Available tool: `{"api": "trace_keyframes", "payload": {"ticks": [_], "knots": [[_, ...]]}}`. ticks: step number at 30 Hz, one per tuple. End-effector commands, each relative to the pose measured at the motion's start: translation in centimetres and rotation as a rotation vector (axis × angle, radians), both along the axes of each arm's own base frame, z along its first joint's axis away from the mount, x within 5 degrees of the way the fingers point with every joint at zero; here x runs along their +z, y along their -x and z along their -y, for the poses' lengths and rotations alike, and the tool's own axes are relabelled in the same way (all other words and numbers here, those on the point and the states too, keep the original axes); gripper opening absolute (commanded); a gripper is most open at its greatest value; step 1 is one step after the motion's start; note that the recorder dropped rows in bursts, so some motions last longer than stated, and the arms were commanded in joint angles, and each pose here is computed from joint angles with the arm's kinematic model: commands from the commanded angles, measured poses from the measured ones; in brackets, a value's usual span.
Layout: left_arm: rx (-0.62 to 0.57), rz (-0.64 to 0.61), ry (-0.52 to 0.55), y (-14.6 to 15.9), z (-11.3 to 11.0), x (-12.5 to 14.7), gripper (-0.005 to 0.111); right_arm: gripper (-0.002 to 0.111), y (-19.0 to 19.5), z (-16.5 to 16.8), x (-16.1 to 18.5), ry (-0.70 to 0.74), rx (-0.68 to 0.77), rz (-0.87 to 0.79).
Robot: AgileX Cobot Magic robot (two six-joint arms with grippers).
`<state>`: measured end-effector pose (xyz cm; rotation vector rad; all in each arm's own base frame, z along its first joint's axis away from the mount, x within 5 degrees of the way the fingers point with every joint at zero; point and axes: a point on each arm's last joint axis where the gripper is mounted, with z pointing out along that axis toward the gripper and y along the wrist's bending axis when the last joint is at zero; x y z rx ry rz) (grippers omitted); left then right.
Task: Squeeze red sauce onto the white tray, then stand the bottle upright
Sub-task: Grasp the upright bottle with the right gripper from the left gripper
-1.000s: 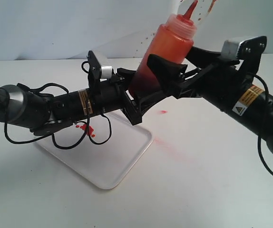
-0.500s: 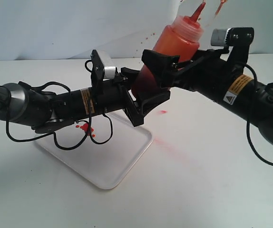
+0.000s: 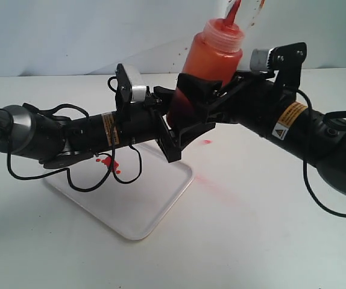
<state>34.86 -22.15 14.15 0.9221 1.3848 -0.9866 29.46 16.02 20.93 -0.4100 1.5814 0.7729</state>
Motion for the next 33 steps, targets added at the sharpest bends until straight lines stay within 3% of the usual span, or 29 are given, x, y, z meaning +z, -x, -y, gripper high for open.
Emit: {"api": "trace_keyframes", "payload": {"ticks": [1,15,22,26,30,33], "knots": [[-0.017,0.017,0.056,0.05,0.40,1.00,0.000,0.000,0.77,-1.04,0.42,0.010,0.108,0.066],[-0.021,0.019,0.055,0.16,0.57,1.00,0.000,0.000,0.64,-0.92,0.47,0.162,0.084,0.228],[0.005,0.007,0.041,-0.07,0.49,0.84,0.009,0.000,0.62,-0.90,0.48,0.169,0.081,0.236],[0.011,0.004,0.057,-0.12,0.47,0.96,0.030,0.000,0.36,-0.65,0.58,0.146,0.041,0.222],[0.007,-0.006,0.058,-0.07,0.56,0.73,0.067,0.000,0.13,-0.41,0.67,0.126,0.004,0.209],[0.019,-0.016,0.067,-0.13,0.64,0.54,0.086,0.000,0.09,-0.38,0.68,0.124,-0.002,0.208]]}}
